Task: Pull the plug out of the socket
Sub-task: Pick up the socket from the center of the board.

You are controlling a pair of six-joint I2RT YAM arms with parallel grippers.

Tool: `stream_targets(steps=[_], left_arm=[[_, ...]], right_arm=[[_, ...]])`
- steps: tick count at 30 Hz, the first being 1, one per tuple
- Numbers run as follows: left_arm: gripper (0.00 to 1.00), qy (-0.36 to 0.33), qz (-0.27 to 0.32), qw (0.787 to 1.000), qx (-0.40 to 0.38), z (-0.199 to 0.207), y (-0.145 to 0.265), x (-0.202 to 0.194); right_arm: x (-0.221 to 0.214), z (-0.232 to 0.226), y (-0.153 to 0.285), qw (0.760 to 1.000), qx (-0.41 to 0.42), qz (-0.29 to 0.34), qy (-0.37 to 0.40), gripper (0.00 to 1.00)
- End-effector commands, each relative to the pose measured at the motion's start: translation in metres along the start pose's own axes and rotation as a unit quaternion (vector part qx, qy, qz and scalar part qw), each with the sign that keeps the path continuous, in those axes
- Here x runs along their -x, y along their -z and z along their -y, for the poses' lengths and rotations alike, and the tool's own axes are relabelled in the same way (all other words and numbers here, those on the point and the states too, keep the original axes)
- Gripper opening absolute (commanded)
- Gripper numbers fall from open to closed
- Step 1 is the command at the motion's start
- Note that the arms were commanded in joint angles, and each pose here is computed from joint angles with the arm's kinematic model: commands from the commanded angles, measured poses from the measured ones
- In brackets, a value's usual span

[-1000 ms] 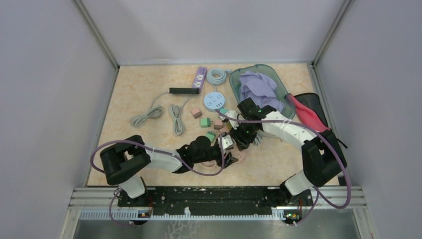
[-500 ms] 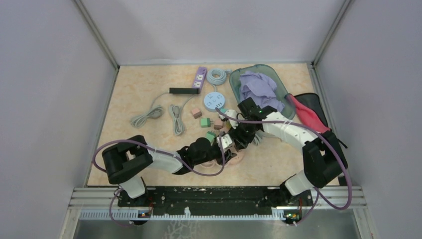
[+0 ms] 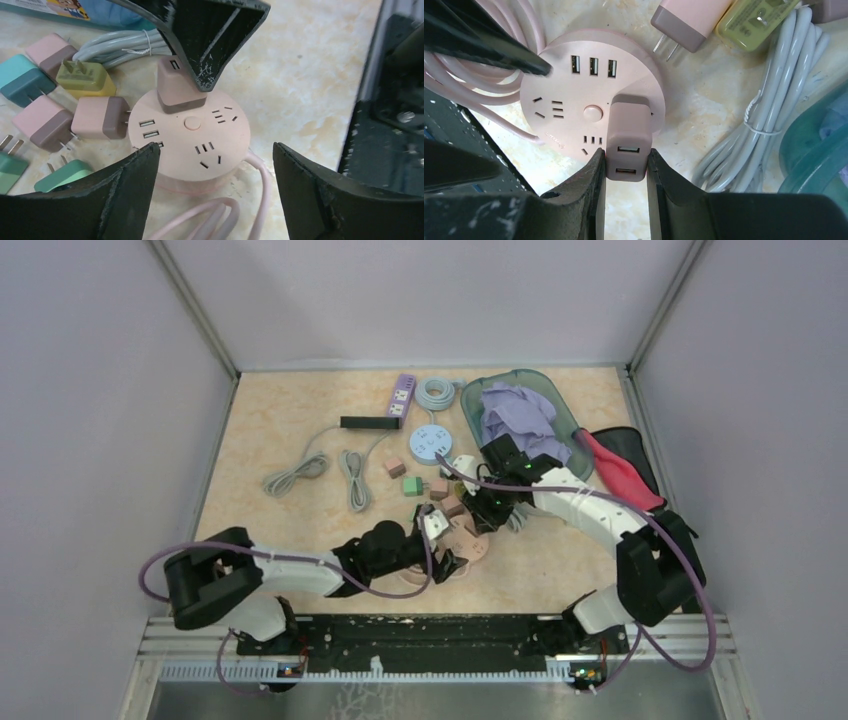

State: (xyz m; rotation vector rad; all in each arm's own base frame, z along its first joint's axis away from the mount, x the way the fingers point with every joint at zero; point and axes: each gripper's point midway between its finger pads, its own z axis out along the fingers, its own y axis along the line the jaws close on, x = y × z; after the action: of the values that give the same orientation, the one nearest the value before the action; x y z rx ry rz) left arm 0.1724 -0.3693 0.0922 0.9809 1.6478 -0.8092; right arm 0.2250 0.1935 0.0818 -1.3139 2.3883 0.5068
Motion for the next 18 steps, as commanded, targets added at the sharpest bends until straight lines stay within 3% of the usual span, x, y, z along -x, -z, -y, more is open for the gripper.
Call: stream_targets(steps=[1, 5, 10, 18], left_arm=[[0.91, 0.064, 0.038, 0.997, -0.013, 0.003, 0.022, 0.026], [0.96, 0.163, 0.041, 0.986, -0.010, -0.013, 0.041, 0.033], [0.94, 0.310, 0.052, 0.948, -0.042, -0.035, 0.061, 0.032], [0.91, 0.403, 0.040, 0.914, -0.003, -0.056, 0.057, 0.021]], right_arm=[[0.009, 0.001, 0.017, 0.999, -0.014, 0.026, 0.041, 0.01], [0.015, 0.001, 0.023, 0.996, -0.019, 0.047, 0.067, 0.00], [0.034, -0.003, 0.028, 0.988, -0.017, 0.106, 0.113, 0.00], [0.064, -0.006, 0.037, 0.964, -0.028, 0.196, 0.178, 0.00]])
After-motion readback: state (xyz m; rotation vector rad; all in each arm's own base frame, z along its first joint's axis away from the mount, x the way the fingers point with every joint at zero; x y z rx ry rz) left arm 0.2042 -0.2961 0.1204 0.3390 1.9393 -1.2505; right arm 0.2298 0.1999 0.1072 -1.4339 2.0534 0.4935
